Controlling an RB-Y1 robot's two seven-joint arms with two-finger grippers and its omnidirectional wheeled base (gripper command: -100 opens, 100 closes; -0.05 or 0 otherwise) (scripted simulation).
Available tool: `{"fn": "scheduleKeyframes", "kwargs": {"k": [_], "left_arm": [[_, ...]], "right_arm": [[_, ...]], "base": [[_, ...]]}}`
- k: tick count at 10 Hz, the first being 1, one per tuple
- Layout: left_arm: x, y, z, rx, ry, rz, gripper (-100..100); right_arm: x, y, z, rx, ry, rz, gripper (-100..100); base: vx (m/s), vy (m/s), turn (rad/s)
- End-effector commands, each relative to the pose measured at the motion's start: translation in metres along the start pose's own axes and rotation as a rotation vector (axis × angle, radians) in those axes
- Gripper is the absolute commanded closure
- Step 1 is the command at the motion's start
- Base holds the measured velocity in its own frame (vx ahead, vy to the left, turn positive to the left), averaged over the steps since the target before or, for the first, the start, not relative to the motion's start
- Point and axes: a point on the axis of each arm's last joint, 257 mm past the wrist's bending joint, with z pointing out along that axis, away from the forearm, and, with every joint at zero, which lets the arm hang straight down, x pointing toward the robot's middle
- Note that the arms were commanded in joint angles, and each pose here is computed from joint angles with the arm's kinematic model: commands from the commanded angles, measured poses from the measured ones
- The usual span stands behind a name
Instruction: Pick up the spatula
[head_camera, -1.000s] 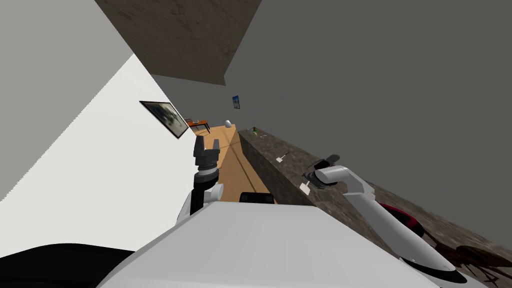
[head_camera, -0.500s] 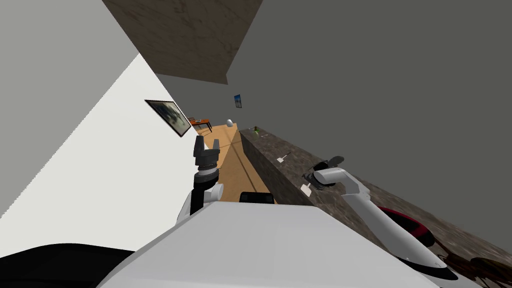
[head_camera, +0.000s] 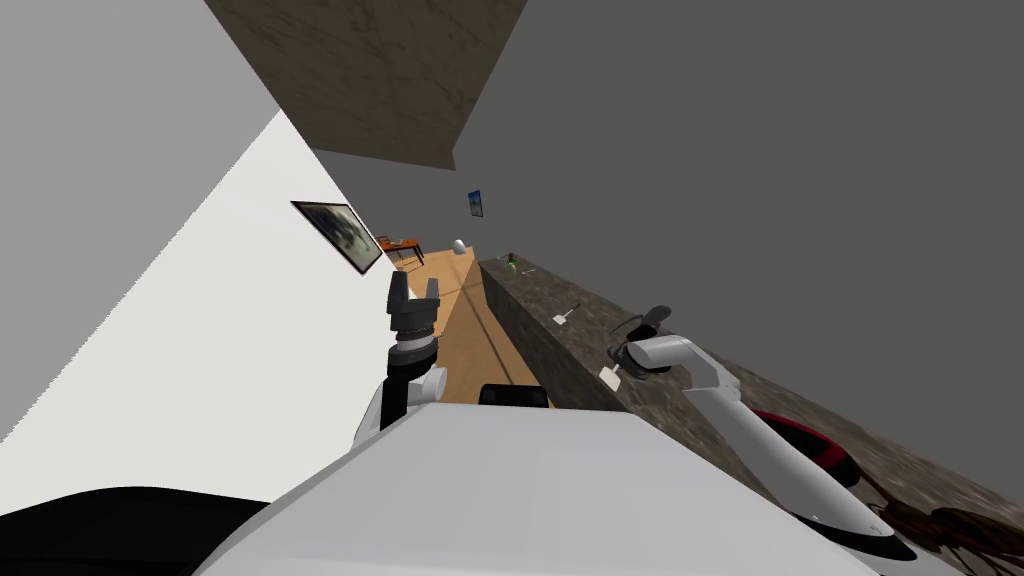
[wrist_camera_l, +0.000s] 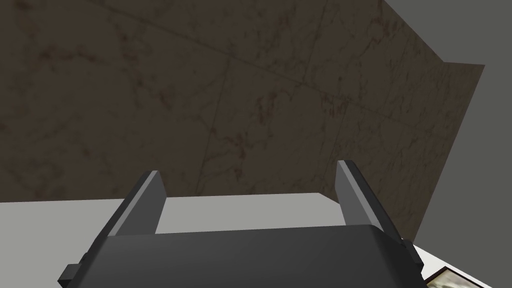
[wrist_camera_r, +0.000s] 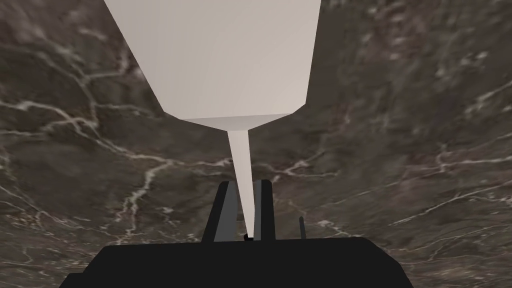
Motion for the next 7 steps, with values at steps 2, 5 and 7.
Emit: {"fn": "scheduleKeyframes", "kwargs": {"k": [2, 5, 7], "left_arm": [[0.000, 0.000, 0.000, 0.000, 0.000, 0.000, 0], [0.000, 0.000, 0.000, 0.000, 0.000, 0.000, 0], [0.000, 0.000, 0.000, 0.000, 0.000, 0.000, 0]], "right_arm": [[0.000, 0.000, 0.000, -0.001, 0.000, 0.000, 0], [0.000, 0.005, -0.019, -0.008, 0.002, -0.021, 100], [0.000, 0.005, -0.016, -0.007, 0.001, -0.018, 0]], "base": [[0.000, 0.000, 0.000], [0.025, 0.018, -0.076], [0.005, 0.006, -0.005]]}}
